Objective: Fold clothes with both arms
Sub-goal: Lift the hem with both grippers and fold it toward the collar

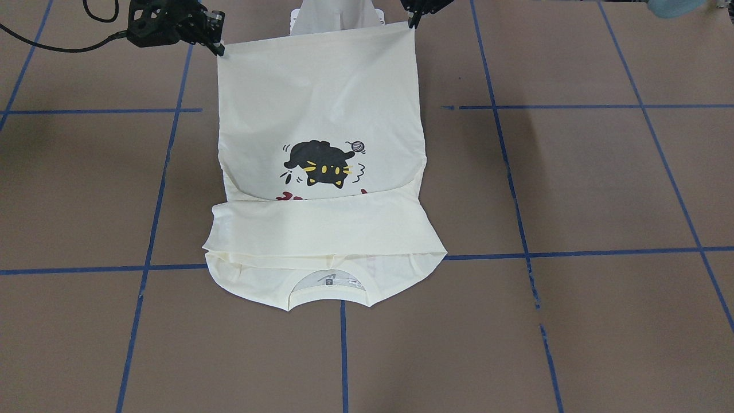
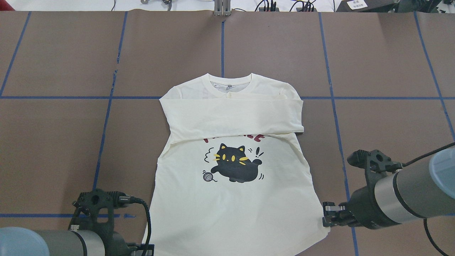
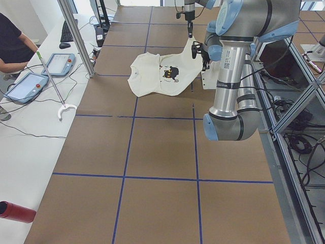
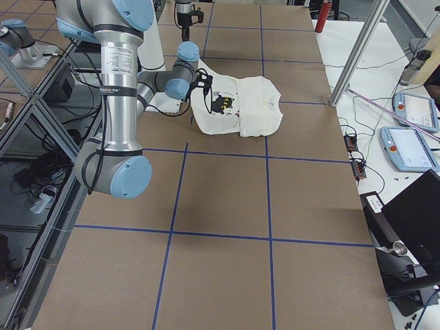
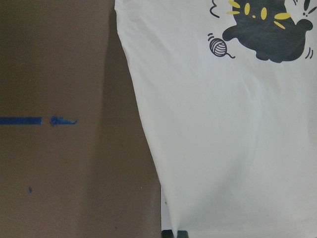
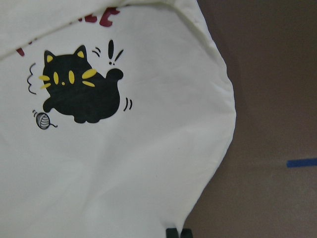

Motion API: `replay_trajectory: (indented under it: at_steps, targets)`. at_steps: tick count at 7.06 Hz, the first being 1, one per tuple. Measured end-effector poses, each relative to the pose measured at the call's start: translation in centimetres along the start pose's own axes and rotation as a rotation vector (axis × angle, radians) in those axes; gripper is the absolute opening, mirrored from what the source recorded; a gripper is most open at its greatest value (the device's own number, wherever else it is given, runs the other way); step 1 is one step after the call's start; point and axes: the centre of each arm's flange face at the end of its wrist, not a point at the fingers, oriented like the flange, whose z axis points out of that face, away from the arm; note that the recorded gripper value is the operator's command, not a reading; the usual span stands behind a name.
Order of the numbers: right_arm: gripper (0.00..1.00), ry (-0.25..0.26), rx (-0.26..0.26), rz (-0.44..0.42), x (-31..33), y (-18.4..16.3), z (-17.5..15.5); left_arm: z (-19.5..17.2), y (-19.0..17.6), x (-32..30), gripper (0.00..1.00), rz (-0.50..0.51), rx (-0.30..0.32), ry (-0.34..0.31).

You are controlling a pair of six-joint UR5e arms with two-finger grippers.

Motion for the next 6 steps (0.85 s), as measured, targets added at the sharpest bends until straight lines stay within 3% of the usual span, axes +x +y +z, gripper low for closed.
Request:
replay_trajectory:
  at_steps: [3, 6]
  targets:
    - [0.0, -0.027, 0.143, 0.037, -0.4, -7.4, -2.2, 0.0, -9.2, -1.2, 0.0, 0.015, 0.103, -0.054]
    - [0.0, -0.005, 0.229, 0.078, -1.7, -15.2, -1.2, 0.7, -17.2, -1.3, 0.0, -0.028, 0.192, -0.102]
